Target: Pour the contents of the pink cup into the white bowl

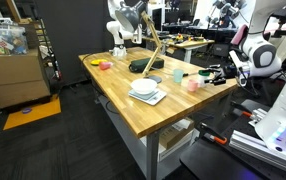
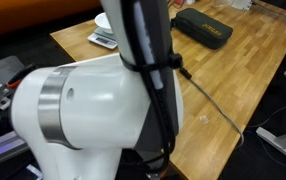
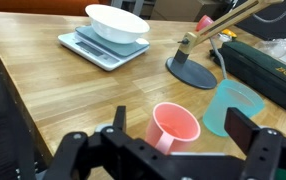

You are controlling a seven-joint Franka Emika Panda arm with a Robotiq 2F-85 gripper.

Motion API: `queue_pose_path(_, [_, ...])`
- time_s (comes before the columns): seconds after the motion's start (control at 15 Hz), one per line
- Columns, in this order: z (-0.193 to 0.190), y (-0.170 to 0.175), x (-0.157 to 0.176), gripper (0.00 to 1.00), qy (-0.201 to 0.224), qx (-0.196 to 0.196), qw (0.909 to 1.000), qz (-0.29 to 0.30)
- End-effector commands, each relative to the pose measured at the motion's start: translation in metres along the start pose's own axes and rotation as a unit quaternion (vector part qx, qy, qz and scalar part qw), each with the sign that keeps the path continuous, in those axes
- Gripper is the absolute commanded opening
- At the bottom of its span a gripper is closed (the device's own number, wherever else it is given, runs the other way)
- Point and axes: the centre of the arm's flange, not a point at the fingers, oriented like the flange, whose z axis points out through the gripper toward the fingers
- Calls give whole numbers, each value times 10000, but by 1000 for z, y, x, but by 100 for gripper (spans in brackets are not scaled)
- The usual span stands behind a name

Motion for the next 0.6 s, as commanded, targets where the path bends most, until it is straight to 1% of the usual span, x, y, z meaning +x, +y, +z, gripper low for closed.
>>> queue_pose_path(0.0, [10, -7, 17, 100, -182, 215, 9991, 319])
queue_pose_path(0.13, [19, -10, 20, 100, -350, 364, 9966, 654])
queue_pose_path(0.33, [27, -7, 24, 100, -321, 543, 9921, 1081])
queue_pose_path(0.47, [24, -1, 26, 100, -269, 701, 9875, 1383])
queue_pose_path(0.53, [23, 3, 24, 100, -324, 789, 9854, 1476])
